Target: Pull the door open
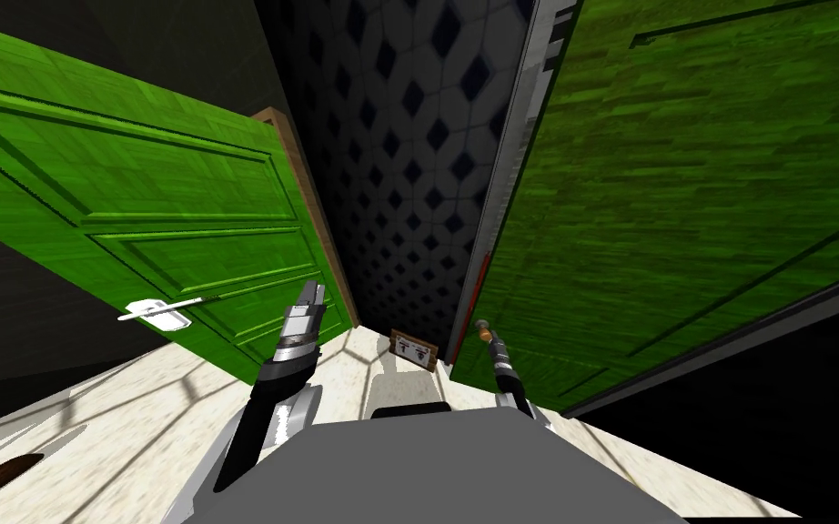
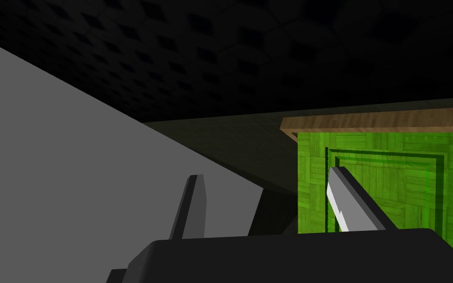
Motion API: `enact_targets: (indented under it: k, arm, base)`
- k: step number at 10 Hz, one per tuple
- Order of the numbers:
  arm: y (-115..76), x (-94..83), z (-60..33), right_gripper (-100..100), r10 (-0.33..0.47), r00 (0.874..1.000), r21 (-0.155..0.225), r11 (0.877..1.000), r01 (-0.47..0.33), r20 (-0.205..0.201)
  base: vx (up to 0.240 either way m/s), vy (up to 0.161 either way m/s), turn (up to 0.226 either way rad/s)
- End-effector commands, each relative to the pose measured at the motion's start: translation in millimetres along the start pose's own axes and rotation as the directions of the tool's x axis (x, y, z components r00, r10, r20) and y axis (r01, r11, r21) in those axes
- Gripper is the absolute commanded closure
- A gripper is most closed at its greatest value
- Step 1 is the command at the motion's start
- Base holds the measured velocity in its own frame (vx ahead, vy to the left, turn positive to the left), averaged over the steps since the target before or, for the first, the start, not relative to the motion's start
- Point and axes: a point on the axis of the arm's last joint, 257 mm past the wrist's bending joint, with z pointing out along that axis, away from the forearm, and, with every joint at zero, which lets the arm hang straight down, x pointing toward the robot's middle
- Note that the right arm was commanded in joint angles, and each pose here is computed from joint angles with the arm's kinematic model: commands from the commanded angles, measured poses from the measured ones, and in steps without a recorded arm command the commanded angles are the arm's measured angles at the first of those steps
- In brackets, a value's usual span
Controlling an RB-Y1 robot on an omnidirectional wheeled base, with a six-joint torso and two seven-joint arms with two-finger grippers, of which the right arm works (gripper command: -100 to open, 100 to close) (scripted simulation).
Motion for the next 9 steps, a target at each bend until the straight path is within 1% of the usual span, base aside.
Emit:
enact_targets:
  k: [1,2,3,4,5,6,7,8,9]
  arm:
    - [2.8,5.6,2.7,100,0.065,0.998,-0.009,0.998,-0.065,-0.002]
    - [2.8,3.8,2.8,100,0.100,0.995,-0.009,0.995,-0.100,0.006]
    - [2.8,3.8,2.8,100,0.116,0.993,-0.009,0.993,-0.116,0.006]
    - [2.7,1.9,2.8,100,0.159,0.987,-0.010,0.987,-0.159,0.013]
    - [2.7,1.9,2.8,100,0.166,0.986,-0.010,0.986,-0.165,0.013]
    - [2.6,0.0,2.9,100,0.210,0.978,-0.012,0.978,-0.209,0.021]
    - [2.6,0.0,2.9,100,0.215,0.976,-0.012,0.977,-0.215,0.021]
    - [2.5,-1.8,2.9,100,0.262,0.965,-0.014,0.965,-0.262,0.028]
    - [2.3,-3.6,2.9,100,0.294,0.955,-0.017,0.956,-0.294,0.035]
  base:
    - [-0.042,-0.012,0.078]
    - [-0.056,-0.029,0.140]
    - [-0.042,-0.028,0.031]
    - [-0.040,-0.018,0.050]
    - [-0.035,-0.011,0.045]
    - [-0.045,-0.019,0.071]
    - [-0.034,-0.013,0.048]
    - [-0.036,-0.011,0.077]
    - [-0.058,-0.019,0.133]
